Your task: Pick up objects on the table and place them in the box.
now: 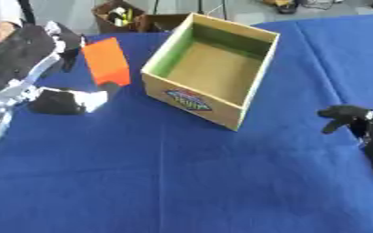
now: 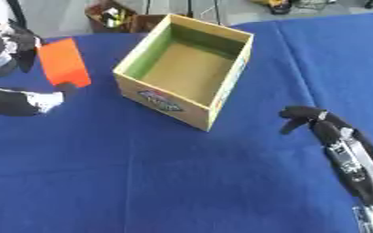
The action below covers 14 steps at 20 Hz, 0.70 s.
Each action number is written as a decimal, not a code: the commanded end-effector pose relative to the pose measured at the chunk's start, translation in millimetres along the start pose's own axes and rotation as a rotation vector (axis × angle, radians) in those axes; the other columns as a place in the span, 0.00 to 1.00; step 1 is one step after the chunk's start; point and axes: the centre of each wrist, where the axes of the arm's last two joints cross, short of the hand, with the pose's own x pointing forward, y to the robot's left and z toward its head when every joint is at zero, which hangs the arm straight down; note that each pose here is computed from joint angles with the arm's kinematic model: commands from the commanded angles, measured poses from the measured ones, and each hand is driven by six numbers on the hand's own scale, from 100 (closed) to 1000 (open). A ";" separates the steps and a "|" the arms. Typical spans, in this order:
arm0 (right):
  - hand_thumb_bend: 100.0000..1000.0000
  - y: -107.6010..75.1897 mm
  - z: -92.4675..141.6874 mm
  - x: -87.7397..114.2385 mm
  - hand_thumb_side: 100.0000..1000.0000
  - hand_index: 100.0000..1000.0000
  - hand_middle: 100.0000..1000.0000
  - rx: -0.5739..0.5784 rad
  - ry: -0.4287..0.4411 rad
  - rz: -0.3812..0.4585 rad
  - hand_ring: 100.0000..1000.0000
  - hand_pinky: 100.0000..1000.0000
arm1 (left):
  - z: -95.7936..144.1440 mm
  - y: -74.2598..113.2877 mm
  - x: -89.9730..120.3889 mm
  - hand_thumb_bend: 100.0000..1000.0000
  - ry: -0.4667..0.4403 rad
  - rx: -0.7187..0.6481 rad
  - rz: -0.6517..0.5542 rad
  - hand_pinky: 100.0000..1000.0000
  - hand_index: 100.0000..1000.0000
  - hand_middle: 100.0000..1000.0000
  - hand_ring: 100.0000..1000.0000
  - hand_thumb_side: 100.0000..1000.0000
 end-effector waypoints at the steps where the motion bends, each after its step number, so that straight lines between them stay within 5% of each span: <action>1: 0.00 -3.3 -5.9 6.8 1.00 0.83 0.52 0.025 -0.037 0.016 0.82 0.96 | -5.9 34.4 -13.5 0.00 -0.014 0.101 -0.049 0.00 0.36 0.16 0.07 0.58; 14: 0.00 -5.5 -20.7 11.5 1.00 0.83 0.52 0.062 -0.091 0.029 0.82 0.96 | -73.1 47.1 -33.5 0.00 0.021 0.148 0.043 0.00 0.36 0.16 0.07 0.59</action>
